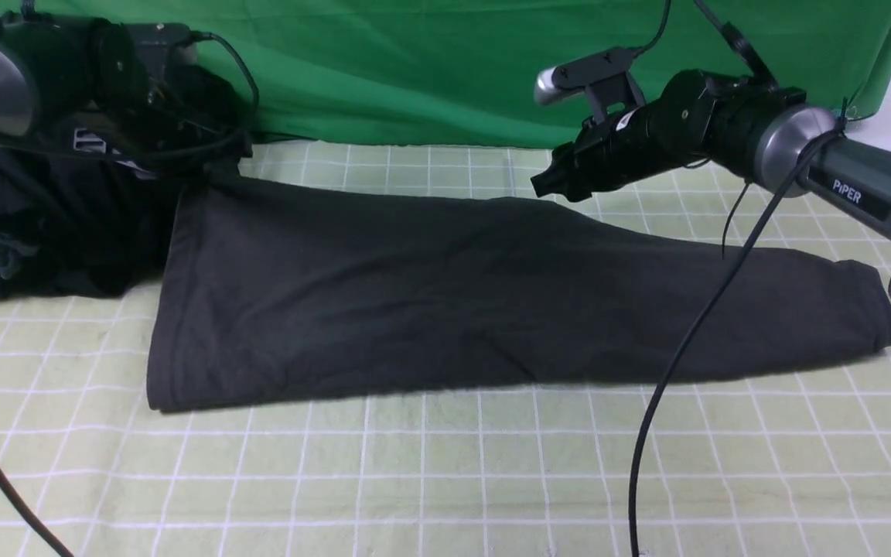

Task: Fold a long-sleeved shirt over a green coffee tablecloth.
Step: 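Fold the black garment in half by bringing its near edge over to the far edge, then pull the folded dark garment lengthwise by its ends to straighten it flat on the table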

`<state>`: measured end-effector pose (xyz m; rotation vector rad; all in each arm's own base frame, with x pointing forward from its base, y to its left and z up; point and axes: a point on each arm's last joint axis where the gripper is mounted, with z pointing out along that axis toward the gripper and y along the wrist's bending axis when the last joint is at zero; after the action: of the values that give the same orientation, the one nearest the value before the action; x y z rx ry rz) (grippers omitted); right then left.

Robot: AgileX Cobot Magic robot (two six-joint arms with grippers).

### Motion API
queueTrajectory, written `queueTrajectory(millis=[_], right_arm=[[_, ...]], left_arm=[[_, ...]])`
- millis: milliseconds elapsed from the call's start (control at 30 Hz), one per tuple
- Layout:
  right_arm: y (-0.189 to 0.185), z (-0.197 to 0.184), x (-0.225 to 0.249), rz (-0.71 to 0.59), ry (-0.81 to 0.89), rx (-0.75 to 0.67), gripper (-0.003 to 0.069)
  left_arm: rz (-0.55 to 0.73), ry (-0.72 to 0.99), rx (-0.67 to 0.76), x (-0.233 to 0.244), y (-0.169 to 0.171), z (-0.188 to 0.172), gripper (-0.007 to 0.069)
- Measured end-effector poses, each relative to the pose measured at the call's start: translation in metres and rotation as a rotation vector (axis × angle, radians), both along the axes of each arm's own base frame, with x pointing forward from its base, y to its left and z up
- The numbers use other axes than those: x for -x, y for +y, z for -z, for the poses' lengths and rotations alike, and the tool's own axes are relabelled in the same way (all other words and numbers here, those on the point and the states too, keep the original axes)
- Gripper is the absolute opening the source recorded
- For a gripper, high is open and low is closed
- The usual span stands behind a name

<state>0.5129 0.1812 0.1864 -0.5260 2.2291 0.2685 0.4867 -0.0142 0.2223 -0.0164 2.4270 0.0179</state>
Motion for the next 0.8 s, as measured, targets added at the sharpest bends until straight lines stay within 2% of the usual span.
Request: queueTrajectory(millis=[133,167,300,400,433,500,567,600,700,800], right_arm=[[-0.002,-0.009,0.004,-0.02,0.011,0.032,0.0353],[-0.004,-0.019,0.008,-0.034,0.016,0.058,0.0345],[-0.027,-0.081,0.029,-0.049,0.031,0.128,0.0281],[-0.06,-0.128,0.049,-0.011,0.039,0.153,0.0227],[-0.062,-0.13,0.049,-0.003,0.051,0.157,0.022],[-0.09,-0.153,0.061,0.049,0.079,0.149,0.02],[-0.127,-0.162,0.075,0.134,0.211,0.151,0.0185],[-0.144,-0.162,0.08,0.182,0.264,0.14,0.0185],[-0.195,-0.153,0.094,0.319,0.368,0.113,0.0188],[-0.236,-0.129,0.109,0.421,0.486,0.097,0.0237]], left_arm=[[0.011,-0.013,-0.031,-0.001,0.001,-0.001,0.0276],[0.015,-0.015,-0.055,-0.001,0.003,-0.004,0.0358],[0.003,-0.015,-0.109,0.001,0.007,-0.026,0.0537],[-0.014,-0.026,-0.116,0.007,0.009,-0.053,0.0597],[-0.015,-0.028,-0.113,0.008,0.009,-0.056,0.06],[-0.029,-0.017,-0.087,0.015,0.009,-0.071,0.0596],[-0.012,0.029,-0.02,0.028,0.003,-0.085,0.0519],[0.022,0.08,0.012,0.035,-0.001,-0.088,0.0449],[0.124,0.188,0.083,0.051,-0.013,-0.093,0.014],[0.214,0.273,0.115,0.068,-0.03,-0.082,0.0022]])
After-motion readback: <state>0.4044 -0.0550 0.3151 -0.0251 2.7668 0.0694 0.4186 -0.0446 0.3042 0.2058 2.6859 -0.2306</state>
